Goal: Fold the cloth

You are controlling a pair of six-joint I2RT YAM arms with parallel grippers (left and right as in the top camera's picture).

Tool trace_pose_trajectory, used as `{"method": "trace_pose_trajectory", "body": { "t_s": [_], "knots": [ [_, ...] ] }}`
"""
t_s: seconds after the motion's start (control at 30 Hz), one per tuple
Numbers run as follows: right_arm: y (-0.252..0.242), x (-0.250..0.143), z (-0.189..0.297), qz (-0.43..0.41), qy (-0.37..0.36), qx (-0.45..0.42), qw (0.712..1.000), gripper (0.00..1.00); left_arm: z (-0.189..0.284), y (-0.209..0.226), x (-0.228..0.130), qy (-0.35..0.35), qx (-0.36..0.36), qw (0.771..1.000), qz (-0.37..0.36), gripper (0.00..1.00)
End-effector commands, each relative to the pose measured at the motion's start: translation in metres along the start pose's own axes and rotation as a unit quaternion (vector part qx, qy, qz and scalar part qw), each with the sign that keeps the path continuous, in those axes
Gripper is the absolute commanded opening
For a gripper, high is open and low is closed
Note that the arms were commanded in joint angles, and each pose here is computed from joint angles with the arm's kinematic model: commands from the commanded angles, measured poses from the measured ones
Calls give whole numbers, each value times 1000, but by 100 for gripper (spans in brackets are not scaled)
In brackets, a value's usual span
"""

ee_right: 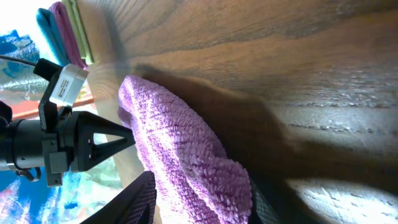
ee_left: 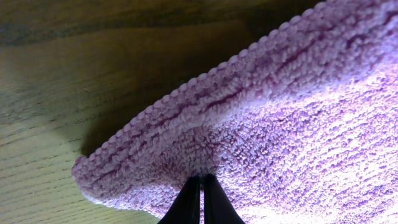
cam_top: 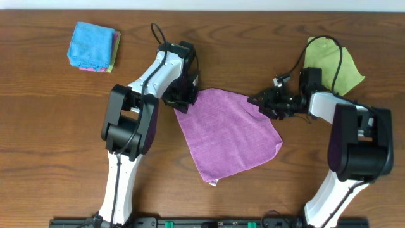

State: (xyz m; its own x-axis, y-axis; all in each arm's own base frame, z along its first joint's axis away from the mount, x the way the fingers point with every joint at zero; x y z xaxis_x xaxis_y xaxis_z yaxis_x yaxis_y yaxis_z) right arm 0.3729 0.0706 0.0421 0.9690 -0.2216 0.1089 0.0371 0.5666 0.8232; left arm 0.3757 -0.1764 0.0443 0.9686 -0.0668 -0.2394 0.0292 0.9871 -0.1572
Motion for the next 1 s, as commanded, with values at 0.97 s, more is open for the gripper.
{"method": "trace_pose_trajectory", "body": {
  "t_s": [0.97],
  "knots": [
    [31, 18, -42, 32, -23, 54, 998, 62, -25, 7, 4, 12, 13, 1000, 5, 5]
  ]
}}
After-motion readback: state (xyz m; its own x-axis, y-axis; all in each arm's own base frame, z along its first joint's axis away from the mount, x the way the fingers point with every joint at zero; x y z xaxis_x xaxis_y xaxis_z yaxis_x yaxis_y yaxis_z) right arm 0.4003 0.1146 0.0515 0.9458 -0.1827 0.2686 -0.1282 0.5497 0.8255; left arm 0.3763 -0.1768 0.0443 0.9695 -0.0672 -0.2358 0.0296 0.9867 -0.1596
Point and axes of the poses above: each gripper's point midway between its finger pads, its own z axis back along the fingers, its own y axis along the line the jaws close on, x = y × z, the point moved 5 cm from there along z, back along the fingers, and after that the axes turned 12 degrees about z, right-handed, at the moved point
